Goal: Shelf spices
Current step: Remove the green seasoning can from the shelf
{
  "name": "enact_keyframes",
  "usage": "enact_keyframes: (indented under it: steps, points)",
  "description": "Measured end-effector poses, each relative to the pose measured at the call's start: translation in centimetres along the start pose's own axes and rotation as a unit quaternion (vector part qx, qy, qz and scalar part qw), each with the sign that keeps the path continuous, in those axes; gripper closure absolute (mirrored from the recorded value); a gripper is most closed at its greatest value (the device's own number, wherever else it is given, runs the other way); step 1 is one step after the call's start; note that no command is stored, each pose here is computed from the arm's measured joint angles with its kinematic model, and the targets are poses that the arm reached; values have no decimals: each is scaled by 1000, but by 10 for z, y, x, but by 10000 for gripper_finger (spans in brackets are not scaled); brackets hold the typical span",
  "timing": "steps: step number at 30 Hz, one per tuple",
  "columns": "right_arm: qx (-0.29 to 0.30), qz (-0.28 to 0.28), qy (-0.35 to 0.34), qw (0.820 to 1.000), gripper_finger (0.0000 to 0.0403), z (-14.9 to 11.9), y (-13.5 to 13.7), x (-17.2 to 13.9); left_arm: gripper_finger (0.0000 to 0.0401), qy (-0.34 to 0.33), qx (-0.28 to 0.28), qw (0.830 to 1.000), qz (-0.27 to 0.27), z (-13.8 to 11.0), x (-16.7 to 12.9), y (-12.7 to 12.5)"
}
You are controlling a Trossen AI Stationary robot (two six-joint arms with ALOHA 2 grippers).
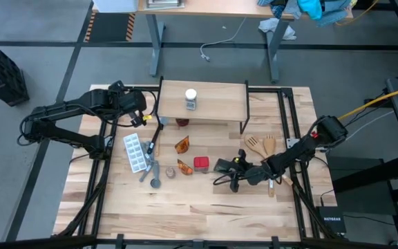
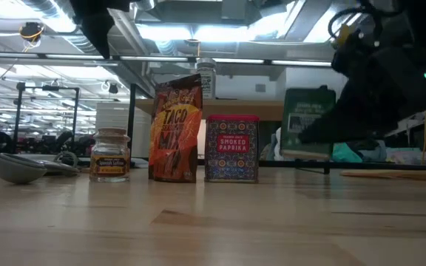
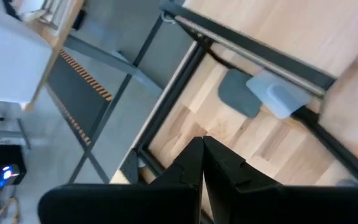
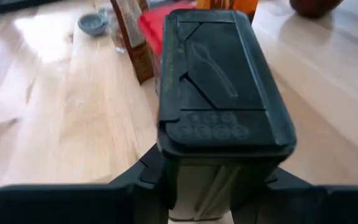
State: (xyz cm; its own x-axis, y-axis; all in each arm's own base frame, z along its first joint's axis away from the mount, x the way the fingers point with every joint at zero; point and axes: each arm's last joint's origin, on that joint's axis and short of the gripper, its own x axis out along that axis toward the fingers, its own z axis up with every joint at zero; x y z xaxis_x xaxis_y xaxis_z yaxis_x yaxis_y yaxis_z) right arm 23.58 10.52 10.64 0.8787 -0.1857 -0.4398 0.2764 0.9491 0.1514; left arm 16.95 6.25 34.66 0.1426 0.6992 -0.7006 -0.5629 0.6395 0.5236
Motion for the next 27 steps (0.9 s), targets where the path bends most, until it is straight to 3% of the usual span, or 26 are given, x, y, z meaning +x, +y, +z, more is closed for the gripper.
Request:
enact_keyframes:
  steps: [12,20,27]
  points:
    - [-4,-8,10,1000,291,-20,0,14,397,3,-4,1000,-29,0,0,-2]
    - [-21,6,14,1000,195,-18,6,19,397,6,-7,999,-46,0,0,-3]
    - [-41,16,7,999,162,-12,8,18,397,2,16,997,-82,1,0,-5]
